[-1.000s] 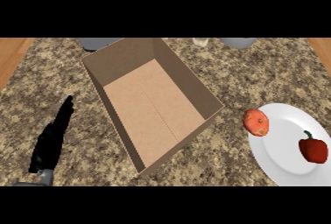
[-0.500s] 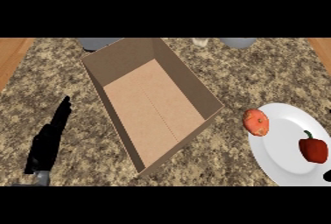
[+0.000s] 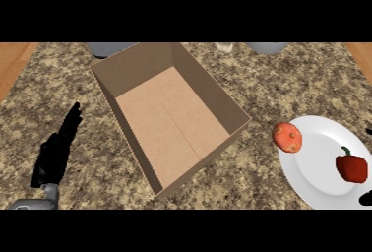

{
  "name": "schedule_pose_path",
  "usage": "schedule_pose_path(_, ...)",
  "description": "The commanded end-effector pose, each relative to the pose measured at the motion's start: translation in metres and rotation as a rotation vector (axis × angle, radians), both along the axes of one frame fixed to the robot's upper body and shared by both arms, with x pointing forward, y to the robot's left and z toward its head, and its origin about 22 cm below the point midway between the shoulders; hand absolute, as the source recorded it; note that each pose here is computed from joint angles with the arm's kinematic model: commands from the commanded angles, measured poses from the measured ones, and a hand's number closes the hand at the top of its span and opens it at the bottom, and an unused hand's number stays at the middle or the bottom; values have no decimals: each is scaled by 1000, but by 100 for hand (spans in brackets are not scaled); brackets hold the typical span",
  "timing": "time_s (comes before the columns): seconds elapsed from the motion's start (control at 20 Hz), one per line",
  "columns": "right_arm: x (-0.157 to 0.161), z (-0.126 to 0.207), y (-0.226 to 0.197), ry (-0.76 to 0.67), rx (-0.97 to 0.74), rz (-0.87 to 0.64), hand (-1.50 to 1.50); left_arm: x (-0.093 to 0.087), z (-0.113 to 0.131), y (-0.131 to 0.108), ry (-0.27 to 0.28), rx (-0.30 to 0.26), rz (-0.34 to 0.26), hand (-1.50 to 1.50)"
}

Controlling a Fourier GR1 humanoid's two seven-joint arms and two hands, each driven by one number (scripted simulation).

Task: Pick the bell pepper from the plate and place it in the cardboard box

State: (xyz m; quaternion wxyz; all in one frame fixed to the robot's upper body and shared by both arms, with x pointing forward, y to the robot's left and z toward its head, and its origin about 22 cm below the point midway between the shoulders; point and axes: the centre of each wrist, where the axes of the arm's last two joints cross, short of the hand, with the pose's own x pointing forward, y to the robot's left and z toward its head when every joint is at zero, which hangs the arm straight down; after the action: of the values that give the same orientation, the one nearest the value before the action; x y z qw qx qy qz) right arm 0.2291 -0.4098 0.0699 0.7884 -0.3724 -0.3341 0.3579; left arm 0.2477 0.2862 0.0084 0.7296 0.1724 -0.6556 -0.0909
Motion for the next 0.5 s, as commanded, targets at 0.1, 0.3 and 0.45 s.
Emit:
schedule_pose_path(0.1,-7,6,12,-15,-3,2,-150,4,-6,3,-6,2,18,0)
schedule_pose_path(0.3,19,10,16,3,-14,-3,-150,3,0,3,-5,5,6,0)
schedule_pose_path(0.45,6,0,23,-14,-3,-10,-150,11,1,-17,-6,13,-2,0)
